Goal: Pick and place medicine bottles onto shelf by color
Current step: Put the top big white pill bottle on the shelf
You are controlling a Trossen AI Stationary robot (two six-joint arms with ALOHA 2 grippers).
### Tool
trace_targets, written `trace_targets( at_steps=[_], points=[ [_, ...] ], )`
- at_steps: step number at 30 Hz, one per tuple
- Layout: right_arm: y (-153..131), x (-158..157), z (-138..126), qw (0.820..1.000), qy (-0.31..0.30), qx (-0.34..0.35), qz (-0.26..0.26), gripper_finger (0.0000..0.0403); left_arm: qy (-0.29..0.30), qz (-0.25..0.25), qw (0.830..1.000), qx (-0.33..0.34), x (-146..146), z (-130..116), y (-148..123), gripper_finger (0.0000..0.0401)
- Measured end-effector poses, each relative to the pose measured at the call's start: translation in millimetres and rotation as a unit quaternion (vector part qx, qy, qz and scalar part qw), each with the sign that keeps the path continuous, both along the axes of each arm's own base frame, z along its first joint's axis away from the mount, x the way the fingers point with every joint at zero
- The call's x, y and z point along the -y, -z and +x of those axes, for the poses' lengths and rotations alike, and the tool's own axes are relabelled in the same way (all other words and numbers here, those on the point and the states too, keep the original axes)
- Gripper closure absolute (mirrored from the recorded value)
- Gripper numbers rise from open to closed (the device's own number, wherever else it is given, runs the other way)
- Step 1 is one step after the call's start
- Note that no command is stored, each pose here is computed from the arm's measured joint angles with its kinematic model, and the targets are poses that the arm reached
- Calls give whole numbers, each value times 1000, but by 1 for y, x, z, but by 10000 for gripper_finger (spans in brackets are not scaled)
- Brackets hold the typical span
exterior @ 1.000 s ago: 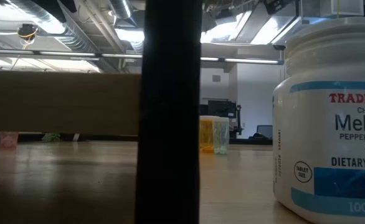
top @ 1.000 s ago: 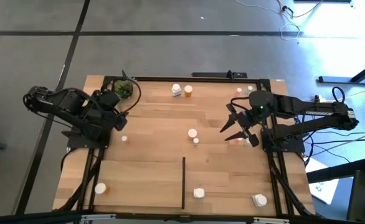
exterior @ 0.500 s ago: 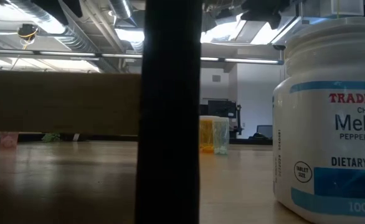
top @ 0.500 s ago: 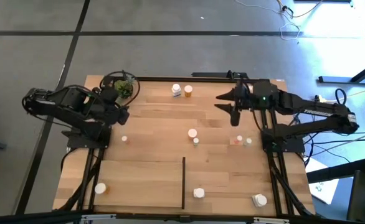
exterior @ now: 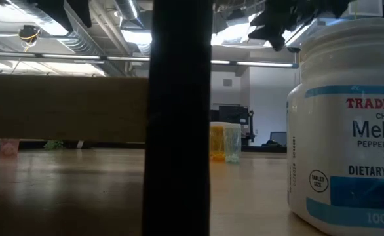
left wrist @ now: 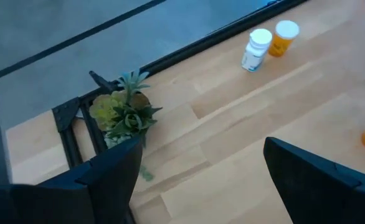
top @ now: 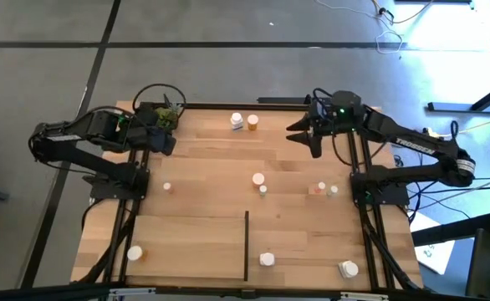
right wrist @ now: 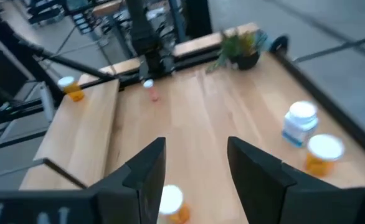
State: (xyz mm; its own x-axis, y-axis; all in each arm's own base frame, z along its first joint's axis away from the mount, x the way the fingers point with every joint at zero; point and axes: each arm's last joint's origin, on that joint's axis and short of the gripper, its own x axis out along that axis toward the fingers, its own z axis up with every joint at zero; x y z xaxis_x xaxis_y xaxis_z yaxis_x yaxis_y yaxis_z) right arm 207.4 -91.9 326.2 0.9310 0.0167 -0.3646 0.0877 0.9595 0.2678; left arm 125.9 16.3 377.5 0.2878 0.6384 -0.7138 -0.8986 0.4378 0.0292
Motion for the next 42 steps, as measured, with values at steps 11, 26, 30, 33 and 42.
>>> trace_targets(
  at_steps=[11, 26, 30, 33, 42],
  points=[
    [-18, 28, 51, 993, -69, -84, 53, 228, -1, 13, 1000, 19, -10, 9, -3, 71],
    [-31, 54, 83, 984, -50, -147, 88, 228, 4, 13, 1000, 17, -10, 13, -2, 71],
    [-30, 54, 82, 983, -49, -151, 90, 228, 4, 13, 1000, 17, -10, 13, -2, 71],
    [-30, 53, 83, 984, -50, -150, 88, 228, 4, 13, 1000, 17, -10, 13, -2, 71],
    [-32, 57, 85, 989, -22, -148, 19, 228, 4, 13, 1000, 16, -10, 13, -2, 71]
  ],
)
